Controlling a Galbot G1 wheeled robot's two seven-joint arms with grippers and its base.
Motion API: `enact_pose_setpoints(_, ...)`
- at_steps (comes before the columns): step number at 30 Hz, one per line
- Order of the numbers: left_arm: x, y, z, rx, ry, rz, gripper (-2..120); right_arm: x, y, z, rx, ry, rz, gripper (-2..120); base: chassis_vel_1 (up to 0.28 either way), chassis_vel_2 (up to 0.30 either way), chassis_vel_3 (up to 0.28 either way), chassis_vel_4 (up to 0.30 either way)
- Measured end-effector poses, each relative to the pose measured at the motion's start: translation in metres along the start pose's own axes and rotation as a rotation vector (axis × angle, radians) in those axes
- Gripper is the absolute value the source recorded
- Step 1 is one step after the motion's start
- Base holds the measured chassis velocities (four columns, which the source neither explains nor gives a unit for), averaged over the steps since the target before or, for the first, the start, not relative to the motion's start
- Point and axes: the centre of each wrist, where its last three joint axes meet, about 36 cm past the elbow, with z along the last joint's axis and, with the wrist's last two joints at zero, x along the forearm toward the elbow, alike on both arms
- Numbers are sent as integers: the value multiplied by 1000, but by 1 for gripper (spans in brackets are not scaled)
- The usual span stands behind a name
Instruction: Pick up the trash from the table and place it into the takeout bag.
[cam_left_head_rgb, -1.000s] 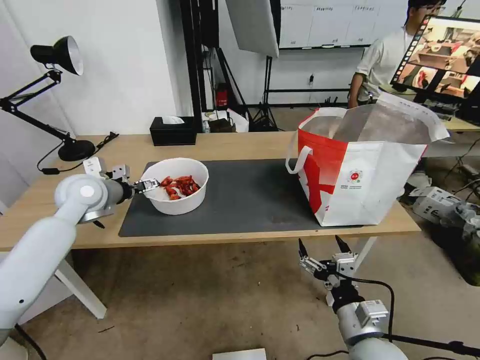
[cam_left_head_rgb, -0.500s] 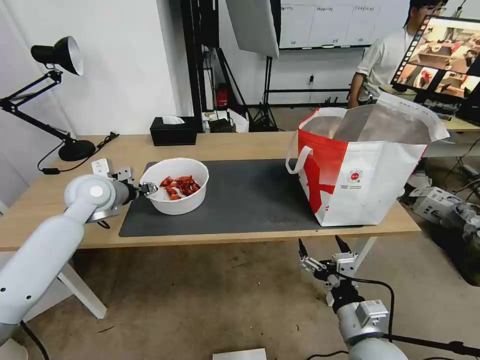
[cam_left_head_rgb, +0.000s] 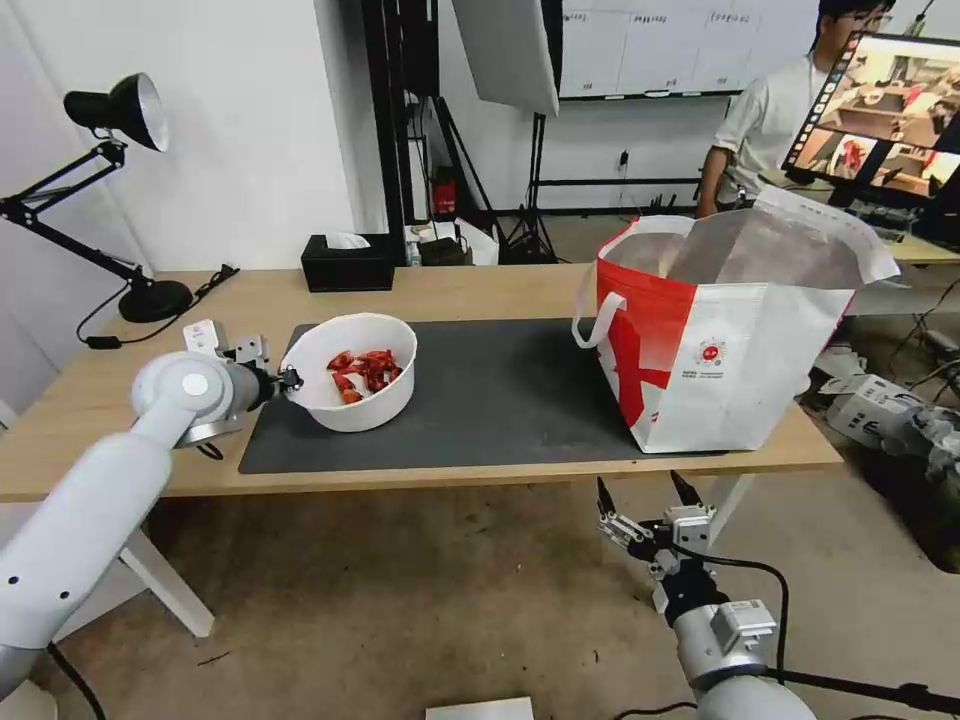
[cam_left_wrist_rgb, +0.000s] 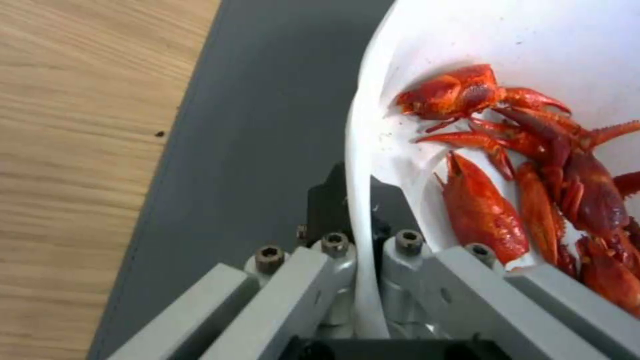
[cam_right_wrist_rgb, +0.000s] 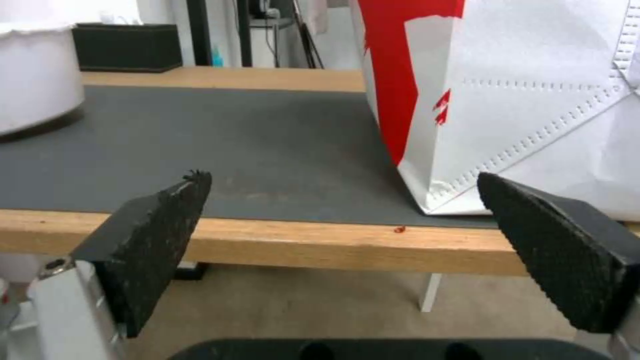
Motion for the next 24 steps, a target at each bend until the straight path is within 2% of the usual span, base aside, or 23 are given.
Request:
enact_pose_setpoints(7, 5, 3, 1, -12, -3, -5, 0, 0, 0, 0, 0, 0, 0, 100, 0, 0, 0, 0)
enact_pose_setpoints(14, 14, 3, -8, -21, -33, -13, 0, 0, 0, 0, 0, 0, 0, 100, 0, 0, 0, 0)
enact_pose_setpoints(17, 26, -7, -10, -29, -87, 18, 0, 0, 0, 0, 0, 0, 0, 100, 0, 0, 0, 0)
enact_pose_setpoints(19, 28, -9, -10, -33, -104, 29, 0, 0, 0, 0, 0, 0, 0, 100, 0, 0, 0, 0)
enact_pose_setpoints(24, 41, -18, -12, -59, -202, 78, 0, 0, 0, 0, 0, 0, 0, 100, 0, 0, 0, 0)
